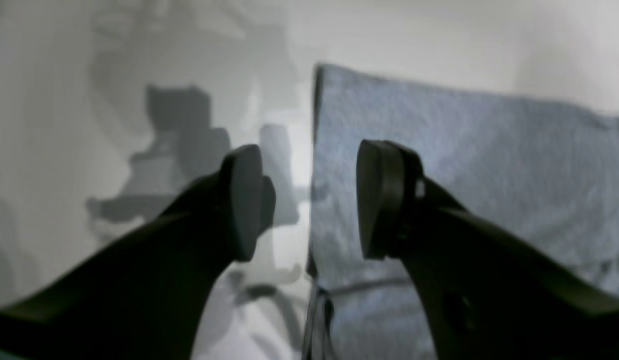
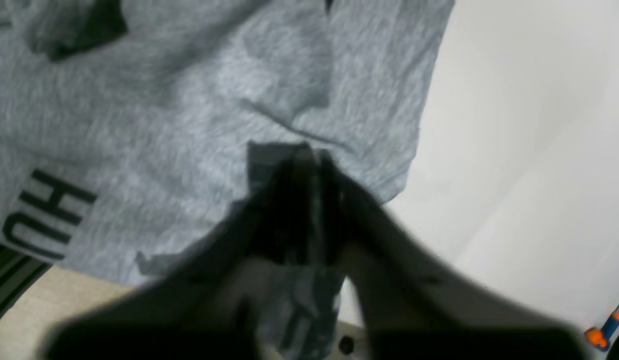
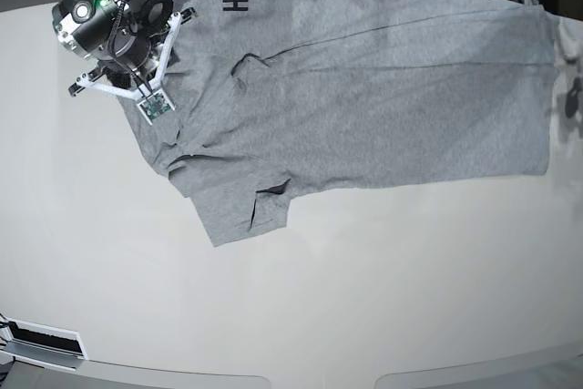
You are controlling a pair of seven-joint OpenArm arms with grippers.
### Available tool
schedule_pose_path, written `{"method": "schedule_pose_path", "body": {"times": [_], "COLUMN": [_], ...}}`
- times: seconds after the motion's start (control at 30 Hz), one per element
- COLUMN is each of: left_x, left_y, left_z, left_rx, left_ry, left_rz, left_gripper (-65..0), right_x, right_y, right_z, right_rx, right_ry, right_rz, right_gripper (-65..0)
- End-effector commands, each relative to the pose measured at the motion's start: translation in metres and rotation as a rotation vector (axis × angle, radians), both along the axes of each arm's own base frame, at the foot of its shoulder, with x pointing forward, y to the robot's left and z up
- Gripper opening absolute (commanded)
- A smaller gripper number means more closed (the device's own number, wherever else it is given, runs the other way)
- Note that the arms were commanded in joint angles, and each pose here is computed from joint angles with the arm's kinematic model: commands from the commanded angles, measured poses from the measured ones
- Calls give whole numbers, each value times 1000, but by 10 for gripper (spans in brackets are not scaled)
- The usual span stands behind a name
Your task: Layout the t-shirt on the table in an organized manner, then fold the t-shirt properly
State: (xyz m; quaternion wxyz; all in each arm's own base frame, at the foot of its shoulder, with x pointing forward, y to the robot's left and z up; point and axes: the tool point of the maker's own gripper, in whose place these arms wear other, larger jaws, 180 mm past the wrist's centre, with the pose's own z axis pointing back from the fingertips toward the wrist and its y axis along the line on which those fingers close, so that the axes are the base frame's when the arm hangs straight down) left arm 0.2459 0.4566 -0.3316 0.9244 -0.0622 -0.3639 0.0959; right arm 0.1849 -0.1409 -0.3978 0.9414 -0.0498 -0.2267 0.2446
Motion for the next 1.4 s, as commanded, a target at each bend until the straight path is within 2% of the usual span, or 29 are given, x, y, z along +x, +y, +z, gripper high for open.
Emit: {"method": "schedule_pose_path", "body": {"times": [0.0, 0.07, 0.1, 0.33, 0.47, 0.57, 0.7, 0.8, 1.0, 1.23, 1.37], "left_x": [14, 19, 21, 40, 54, 62, 60, 57, 56, 62, 69], "left_y": [9, 9, 10, 3, -16, -28, -30, -17, -10, -30, -60], "left_z": [19, 12, 7, -41, -69, -87, -108, -110, -104, -114, -119], "left_rx": [16, -4, -11, -47, -71, -76, -3, 57, 71, 33, -35], "left_ry": [-59, -73, -74, -60, -34, -24, 13, 28, 22, 7, -13], "left_rz": [5, 18, 20, 44, 44, 85, 137, 180, 181, 167, 79], "left_gripper": [-333, -334, -334, -334, -334, -334, -334, -334, -334, -334, -338], "right_x": [6, 6, 6, 8, 8, 7, 4, 4, 4, 5, 4], "right_y": [0, 0, 0, -1, -1, -2, -4, -4, -4, -3, -4], "right_z": [7, 7, 8, 8, 8, 8, 6, 6, 7, 7, 6], "right_rx": [6, 6, 7, 10, 11, 7, -3, -3, -1, 0, -2], "right_ry": [-35, -35, -37, -47, -47, -42, -22, -20, -25, -27, -23], "right_rz": [1, 1, -2, -27, -27, -28, -32, -33, -32, -32, -32], "right_gripper": [-464, -377, -358, -358, -359, -359, -359, -359, -359, -359, -359]}}
